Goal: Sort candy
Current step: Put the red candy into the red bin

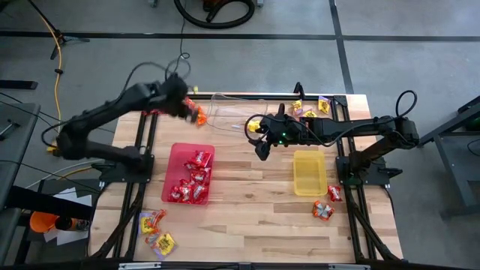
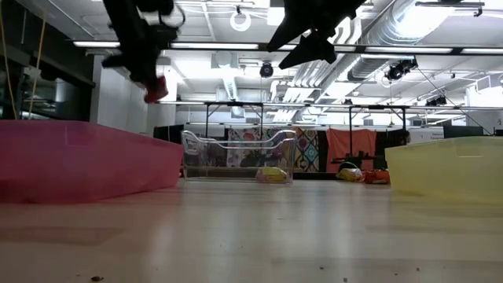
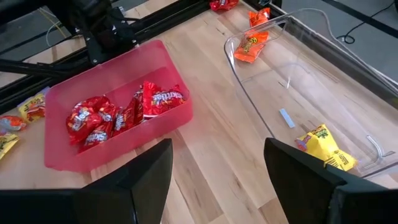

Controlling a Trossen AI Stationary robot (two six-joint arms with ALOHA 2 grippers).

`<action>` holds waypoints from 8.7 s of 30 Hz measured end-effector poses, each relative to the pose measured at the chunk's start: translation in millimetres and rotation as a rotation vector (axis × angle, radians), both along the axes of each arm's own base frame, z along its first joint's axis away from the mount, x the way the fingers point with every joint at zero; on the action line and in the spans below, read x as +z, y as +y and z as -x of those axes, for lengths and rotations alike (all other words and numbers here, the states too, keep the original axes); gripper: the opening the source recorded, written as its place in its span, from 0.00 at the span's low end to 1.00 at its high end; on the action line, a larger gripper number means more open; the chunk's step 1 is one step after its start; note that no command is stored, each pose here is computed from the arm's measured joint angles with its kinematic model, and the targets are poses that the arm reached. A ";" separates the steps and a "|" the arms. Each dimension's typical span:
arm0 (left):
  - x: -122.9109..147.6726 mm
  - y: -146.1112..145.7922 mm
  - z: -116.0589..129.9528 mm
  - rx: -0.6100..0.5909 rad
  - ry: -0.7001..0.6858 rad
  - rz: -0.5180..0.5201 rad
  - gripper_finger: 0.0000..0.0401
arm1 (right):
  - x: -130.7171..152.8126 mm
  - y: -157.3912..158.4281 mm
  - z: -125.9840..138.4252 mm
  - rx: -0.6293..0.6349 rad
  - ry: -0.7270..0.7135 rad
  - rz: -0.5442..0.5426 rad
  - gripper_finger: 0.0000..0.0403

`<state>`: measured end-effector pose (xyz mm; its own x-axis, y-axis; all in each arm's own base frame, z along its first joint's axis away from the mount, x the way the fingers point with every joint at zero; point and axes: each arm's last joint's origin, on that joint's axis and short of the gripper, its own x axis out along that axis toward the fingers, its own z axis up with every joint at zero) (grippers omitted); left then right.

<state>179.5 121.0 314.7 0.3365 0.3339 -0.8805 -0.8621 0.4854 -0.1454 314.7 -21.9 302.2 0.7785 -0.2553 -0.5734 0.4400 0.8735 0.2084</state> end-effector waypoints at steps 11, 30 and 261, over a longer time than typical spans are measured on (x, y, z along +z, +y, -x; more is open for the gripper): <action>-1.3 -129.7 4.3 -0.273 0.039 0.165 0.00 | 0.0 0.3 -0.1 0.009 -0.002 -0.013 0.61; -52.8 -165.0 9.9 -0.445 0.170 0.158 0.15 | 0.1 1.0 -0.4 0.024 -0.008 -0.037 0.61; -198.7 111.1 7.2 0.783 0.523 -0.076 0.16 | 7.4 6.4 29.9 -0.088 0.100 -0.041 0.59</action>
